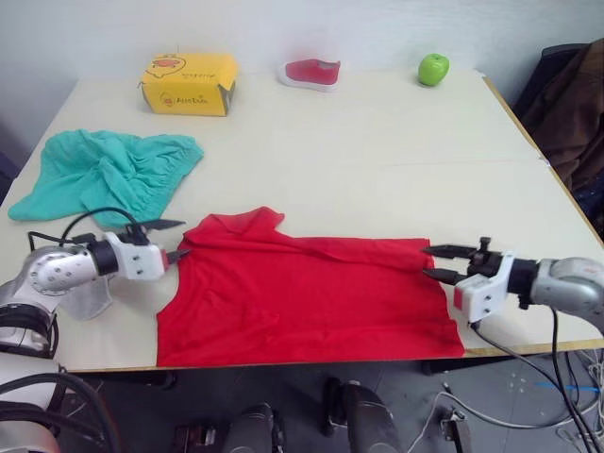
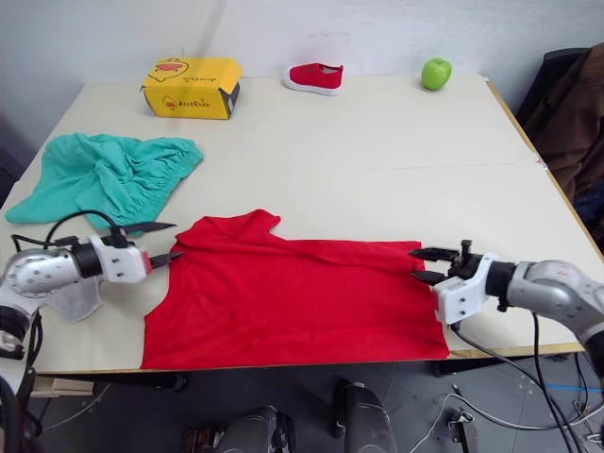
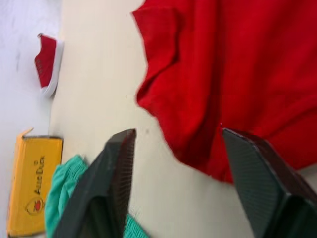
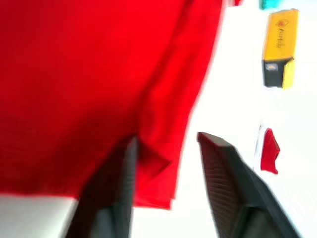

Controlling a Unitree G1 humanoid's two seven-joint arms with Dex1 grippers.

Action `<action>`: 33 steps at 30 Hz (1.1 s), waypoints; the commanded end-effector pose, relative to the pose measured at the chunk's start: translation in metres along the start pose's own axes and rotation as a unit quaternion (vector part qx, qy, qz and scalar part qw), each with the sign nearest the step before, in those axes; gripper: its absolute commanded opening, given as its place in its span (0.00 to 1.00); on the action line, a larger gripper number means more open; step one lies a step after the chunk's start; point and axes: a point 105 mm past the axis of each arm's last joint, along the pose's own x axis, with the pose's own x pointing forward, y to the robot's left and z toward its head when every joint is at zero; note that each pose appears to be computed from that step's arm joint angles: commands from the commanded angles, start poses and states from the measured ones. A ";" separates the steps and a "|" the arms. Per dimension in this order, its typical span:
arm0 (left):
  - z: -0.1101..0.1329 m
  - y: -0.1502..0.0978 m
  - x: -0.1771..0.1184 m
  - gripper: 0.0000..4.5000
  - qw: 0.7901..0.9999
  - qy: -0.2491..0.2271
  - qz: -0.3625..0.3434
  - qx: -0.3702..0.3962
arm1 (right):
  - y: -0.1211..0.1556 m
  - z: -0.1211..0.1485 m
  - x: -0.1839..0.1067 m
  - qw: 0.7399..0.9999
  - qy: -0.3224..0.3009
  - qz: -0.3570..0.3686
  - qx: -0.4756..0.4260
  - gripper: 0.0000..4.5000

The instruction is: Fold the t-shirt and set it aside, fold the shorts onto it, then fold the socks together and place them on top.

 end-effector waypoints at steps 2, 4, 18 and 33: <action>0.012 0.037 -0.017 0.96 0.997 -0.023 0.022 -0.072 | -0.037 0.020 -0.008 0.993 -0.032 -0.028 0.114 0.83; 0.013 0.047 -0.011 1.00 0.993 -0.029 0.032 -0.111 | -0.052 0.023 -0.005 0.981 -0.046 -0.048 0.181 0.98; 0.066 0.054 0.076 1.00 0.939 -0.104 -0.084 -0.318 | -0.070 0.042 0.037 0.887 -0.091 -0.026 0.452 0.99; 0.069 0.036 0.121 0.65 0.950 -0.065 -0.113 -0.282 | -0.060 0.047 0.039 0.883 -0.086 -0.021 0.461 1.00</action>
